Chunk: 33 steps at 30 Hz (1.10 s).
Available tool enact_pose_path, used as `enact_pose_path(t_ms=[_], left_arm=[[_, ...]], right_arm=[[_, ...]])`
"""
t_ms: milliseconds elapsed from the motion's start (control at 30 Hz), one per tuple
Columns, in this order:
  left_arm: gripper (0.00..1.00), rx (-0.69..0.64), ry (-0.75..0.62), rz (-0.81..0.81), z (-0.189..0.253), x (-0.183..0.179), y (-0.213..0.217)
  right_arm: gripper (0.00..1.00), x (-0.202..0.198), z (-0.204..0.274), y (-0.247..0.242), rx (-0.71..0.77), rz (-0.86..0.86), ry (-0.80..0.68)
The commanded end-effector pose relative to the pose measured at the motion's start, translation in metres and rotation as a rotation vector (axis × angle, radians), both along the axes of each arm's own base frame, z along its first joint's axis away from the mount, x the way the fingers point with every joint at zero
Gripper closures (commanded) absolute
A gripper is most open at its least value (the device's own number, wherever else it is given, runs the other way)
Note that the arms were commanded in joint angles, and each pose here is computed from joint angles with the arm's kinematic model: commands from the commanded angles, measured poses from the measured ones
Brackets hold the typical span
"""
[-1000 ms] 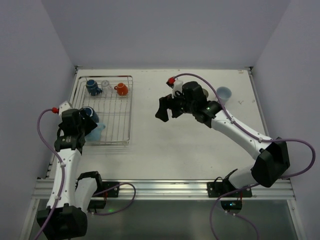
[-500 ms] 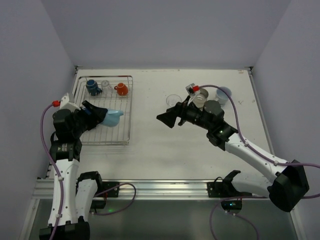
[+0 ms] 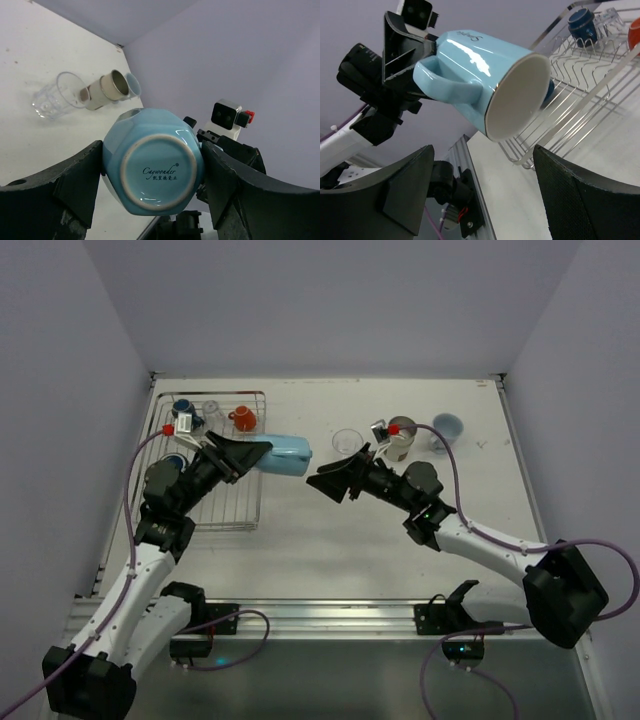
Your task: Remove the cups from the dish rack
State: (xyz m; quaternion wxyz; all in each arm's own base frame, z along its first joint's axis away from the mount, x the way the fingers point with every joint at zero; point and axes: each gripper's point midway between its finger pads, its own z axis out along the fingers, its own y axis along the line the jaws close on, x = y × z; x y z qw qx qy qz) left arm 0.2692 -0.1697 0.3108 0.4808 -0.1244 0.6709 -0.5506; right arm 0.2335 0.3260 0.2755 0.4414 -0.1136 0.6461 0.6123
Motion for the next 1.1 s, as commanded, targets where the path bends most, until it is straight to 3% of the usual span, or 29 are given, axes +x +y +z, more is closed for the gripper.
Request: enact_pose_path(t_ms=[0, 267, 500, 533, 567, 600, 633, 667, 700, 800, 900, 967, 1000, 1067], left_arm=[[1.0, -0.168, -0.204, -0.044, 0.072, -0.015, -0.009], [1.0, -0.226, -0.155, -0.097, 0.069, -0.024, -0.033], [1.0, -0.251, -0.091, -0.131, 0.057, -0.03, -0.061], [0.98, -0.252, -0.085, -0.123, 0.055, -0.028, -0.062], [0.94, -0.248, -0.077, -0.122, 0.052, -0.027, -0.064], [0.79, -0.241, -0.081, -0.134, 0.052, -0.03, -0.069], [0.68, -0.21, -0.081, -0.129, 0.048, -0.028, -0.07], [0.57, -0.185, -0.075, -0.127, 0.044, -0.026, -0.072], [0.36, -0.165, -0.096, -0.126, 0.052, -0.027, -0.072], [0.1, -0.02, -0.087, -0.054, 0.04, -0.02, -0.063], [0.0, 0.075, -0.117, 0.007, 0.035, -0.022, -0.048], [0.0, 0.192, -0.118, 0.062, 0.022, -0.022, -0.034], [0.0, 0.232, -0.136, 0.087, 0.027, -0.021, -0.028], [0.0, 0.423, -0.122, 0.143, 0.005, -0.021, -0.007]], right_arm=[[0.18, 0.005, 0.049, 0.002, 0.077, -0.021, -0.193], [0.25, -0.009, 0.066, 0.011, 0.124, 0.081, -0.281], [0.45, -0.022, 0.092, 0.004, 0.214, 0.097, -0.337], [0.53, -0.025, 0.092, 0.003, 0.222, 0.11, -0.338], [0.59, -0.028, 0.094, 0.002, 0.236, 0.121, -0.325], [0.66, -0.029, 0.096, 0.001, 0.247, 0.122, -0.321], [0.81, -0.03, 0.092, 0.0, 0.246, 0.123, -0.301], [0.87, -0.029, 0.09, -0.002, 0.247, 0.111, -0.285], [0.92, -0.031, 0.09, -0.006, 0.242, 0.101, -0.279], [1.0, -0.028, 0.074, -0.012, 0.159, 0.049, -0.239], [1.0, -0.02, 0.053, -0.015, 0.045, 0.001, -0.192], [1.0, -0.017, 0.05, -0.023, -0.02, -0.044, -0.203], [1.0, -0.008, 0.026, -0.03, -0.115, -0.095, -0.12], [1.0, 0.005, 0.02, -0.048, -0.203, -0.181, -0.11]])
